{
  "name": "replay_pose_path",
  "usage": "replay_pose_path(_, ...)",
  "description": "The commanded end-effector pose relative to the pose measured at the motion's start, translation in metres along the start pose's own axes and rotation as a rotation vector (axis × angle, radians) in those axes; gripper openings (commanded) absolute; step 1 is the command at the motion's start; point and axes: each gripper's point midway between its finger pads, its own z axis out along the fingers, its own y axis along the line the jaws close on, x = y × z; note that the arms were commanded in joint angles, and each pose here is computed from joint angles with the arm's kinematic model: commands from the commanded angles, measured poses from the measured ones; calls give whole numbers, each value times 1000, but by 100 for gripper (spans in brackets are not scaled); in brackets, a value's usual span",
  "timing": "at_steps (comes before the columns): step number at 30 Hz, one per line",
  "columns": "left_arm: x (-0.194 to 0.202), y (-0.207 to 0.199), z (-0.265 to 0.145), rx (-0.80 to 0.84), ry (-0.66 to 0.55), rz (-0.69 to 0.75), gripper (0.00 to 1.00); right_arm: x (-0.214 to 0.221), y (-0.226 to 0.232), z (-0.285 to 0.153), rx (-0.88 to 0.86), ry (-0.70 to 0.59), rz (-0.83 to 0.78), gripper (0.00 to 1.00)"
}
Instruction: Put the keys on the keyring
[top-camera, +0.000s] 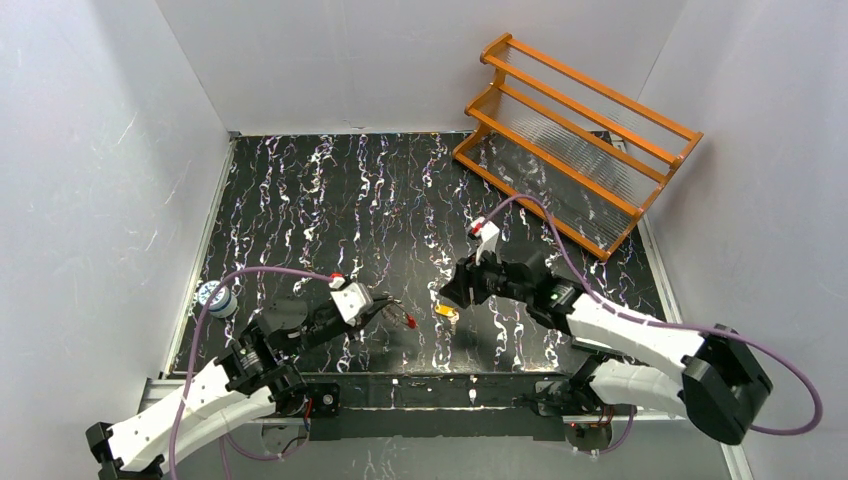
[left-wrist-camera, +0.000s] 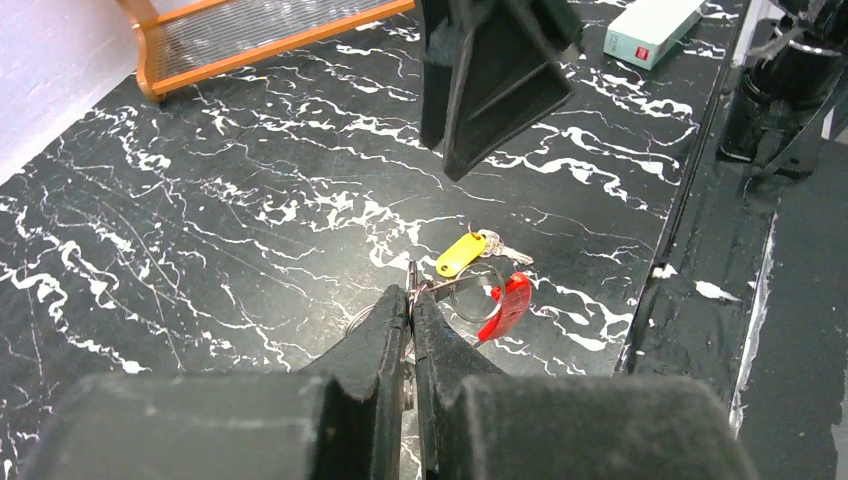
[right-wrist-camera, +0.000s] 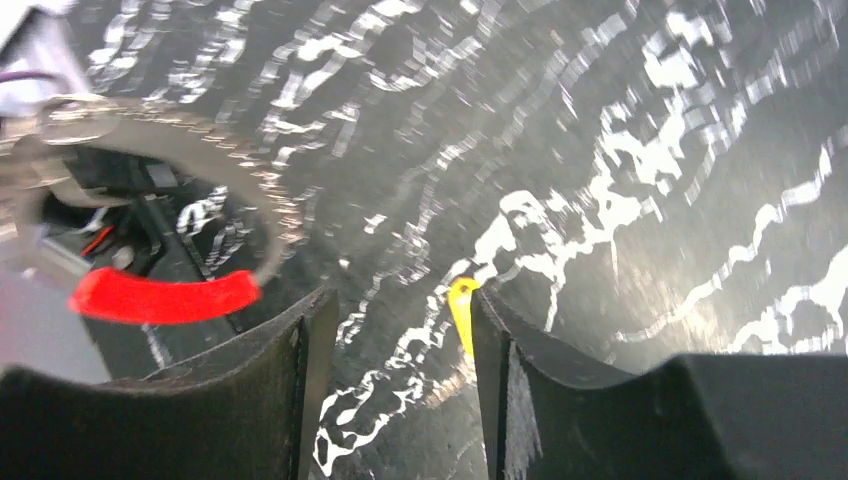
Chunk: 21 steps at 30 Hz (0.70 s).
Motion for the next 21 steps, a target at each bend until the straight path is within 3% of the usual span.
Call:
replay_pose_path(1, -16, 9, -9, -64, -47, -62, 0, 29, -40, 1, 277, 169, 224, 56)
replay_pose_path(2, -15, 9, -9, -64, -46, -61, 0, 39, -38, 2, 256, 218, 227, 52)
replay_pose_path(7, -11, 6, -6, -49, -28, -61, 0, 78, -36, 1, 154, 373, 205, 51)
replay_pose_path(21, -8, -2, 2, -4, -17, -76, 0, 103, -47, 13, -194, 460, 435, 49)
